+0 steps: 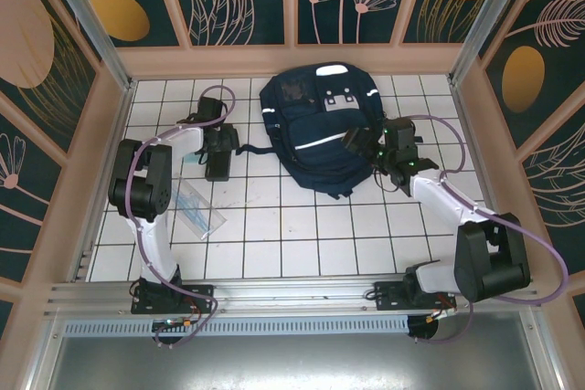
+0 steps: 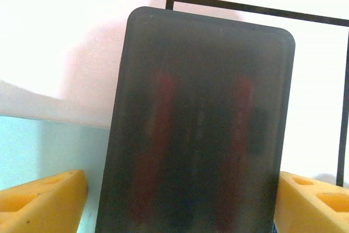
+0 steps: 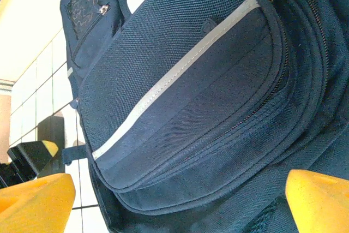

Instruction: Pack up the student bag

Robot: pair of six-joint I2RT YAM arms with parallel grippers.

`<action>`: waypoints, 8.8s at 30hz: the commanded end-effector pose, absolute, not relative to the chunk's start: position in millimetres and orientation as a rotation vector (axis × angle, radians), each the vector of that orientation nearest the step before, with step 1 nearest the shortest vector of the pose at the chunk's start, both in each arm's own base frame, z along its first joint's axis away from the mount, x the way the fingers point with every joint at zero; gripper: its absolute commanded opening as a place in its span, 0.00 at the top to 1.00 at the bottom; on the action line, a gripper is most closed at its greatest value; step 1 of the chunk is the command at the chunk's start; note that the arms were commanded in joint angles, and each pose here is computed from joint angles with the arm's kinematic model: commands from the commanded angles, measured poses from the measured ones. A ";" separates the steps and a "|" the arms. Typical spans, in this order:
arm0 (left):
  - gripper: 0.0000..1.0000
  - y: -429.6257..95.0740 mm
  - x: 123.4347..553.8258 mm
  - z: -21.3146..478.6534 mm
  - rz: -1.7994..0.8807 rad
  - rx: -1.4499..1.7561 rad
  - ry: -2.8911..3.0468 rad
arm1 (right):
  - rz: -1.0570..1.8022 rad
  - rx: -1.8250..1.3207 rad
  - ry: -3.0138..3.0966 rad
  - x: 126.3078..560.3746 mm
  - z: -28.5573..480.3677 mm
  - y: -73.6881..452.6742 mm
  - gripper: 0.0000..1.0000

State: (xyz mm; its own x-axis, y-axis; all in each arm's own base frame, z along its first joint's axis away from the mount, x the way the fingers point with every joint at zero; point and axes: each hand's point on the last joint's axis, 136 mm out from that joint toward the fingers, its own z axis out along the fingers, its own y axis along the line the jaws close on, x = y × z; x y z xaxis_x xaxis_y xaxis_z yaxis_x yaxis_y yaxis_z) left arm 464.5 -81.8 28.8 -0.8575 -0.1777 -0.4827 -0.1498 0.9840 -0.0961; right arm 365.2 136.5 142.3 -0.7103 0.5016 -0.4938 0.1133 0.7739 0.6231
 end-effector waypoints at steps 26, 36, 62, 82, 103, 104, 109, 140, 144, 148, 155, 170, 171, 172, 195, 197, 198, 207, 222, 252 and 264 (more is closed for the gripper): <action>0.40 -157.0 469.3 109.9 -0.672 -0.378 2.462 | 0.937 0.065 2.194 363.4 176.2 223.5 0.03; 0.41 -222.1 463.7 154.1 -1.027 -0.420 2.305 | 1.048 -0.336 2.092 335.1 188.6 331.5 0.07; 0.40 -253.6 439.9 167.3 -1.193 -0.495 2.190 | 1.053 -0.280 2.207 357.7 144.7 371.3 0.67; 0.05 -259.1 439.8 206.8 -0.723 0.020 2.169 | 0.942 -0.009 2.158 372.9 190.3 232.1 0.86; 0.10 -405.8 401.0 90.6 -0.312 0.995 2.222 | 0.649 0.485 2.061 351.2 206.3 28.7 0.85; 0.10 -404.7 403.2 86.4 -0.289 1.000 2.225 | 0.655 0.486 2.063 350.4 204.5 29.1 0.85; 0.17 -398.4 413.7 52.9 -0.170 1.021 2.260 | 0.684 0.483 2.062 349.7 203.2 31.9 0.85; 1.00 -386.8 475.4 279.0 -0.716 0.529 2.042 | 1.100 0.294 2.011 346.3 200.6 107.0 0.86; 1.00 -392.4 476.0 283.3 -0.752 0.532 2.031 | 1.175 0.206 2.042 352.6 196.1 147.6 0.86; 1.00 -396.6 471.4 281.3 -0.793 0.545 2.035 | 1.251 0.253 2.075 366.0 181.1 165.1 0.86; 1.00 -402.5 453.8 291.3 -0.912 0.565 2.017 | 1.366 0.193 2.092 395.1 162.9 204.2 0.86; 1.00 -405.9 431.9 316.3 -1.025 0.554 1.967 | 1.393 0.518 2.079 513.0 101.4 256.4 0.82; 1.00 -404.6 432.8 317.2 -1.020 0.550 1.965 | 1.364 0.561 2.088 516.0 95.2 252.7 0.78; 1.00 -404.0 433.3 316.8 -1.015 0.546 1.966 | 1.335 0.593 2.097 517.4 90.3 249.0 0.75; 1.00 -389.2 472.7 297.5 -0.850 0.421 1.986 | 0.782 0.512 2.397 390.9 137.3 155.8 0.23; 1.00 -388.7 467.4 289.2 -0.867 0.425 2.004 | 0.670 0.482 2.389 378.3 150.3 138.8 0.22; 1.00 -387.8 463.9 283.7 -0.874 0.425 2.017 | 0.615 0.478 2.373 372.5 157.9 129.1 0.21; 0.40 -348.1 433.9 229.4 -0.811 0.271 2.167 | 0.666 0.540 2.121 370.0 214.3 68.7 0.01; 0.01 -170.6 375.9 145.9 -0.247 -0.342 2.427 | 0.672 0.455 2.092 382.2 192.2 91.7 0.01; 0.05 22.2 309.2 8.4 0.063 -0.982 2.520 | 0.623 0.419 2.203 388.7 161.6 111.6 0.01; 0.12 14.6 321.9 1.4 0.015 -0.948 2.547 | 0.617 0.435 2.214 391.1 157.6 112.0 0.01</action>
State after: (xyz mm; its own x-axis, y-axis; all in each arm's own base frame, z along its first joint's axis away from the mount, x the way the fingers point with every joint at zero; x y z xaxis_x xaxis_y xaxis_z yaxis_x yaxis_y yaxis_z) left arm 335.3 29.1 28.4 -0.6199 -0.6051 -0.4995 -0.6413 0.7575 -0.1218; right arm 379.5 109.2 141.9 -0.6688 0.4844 -0.5640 0.1285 0.8225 0.5540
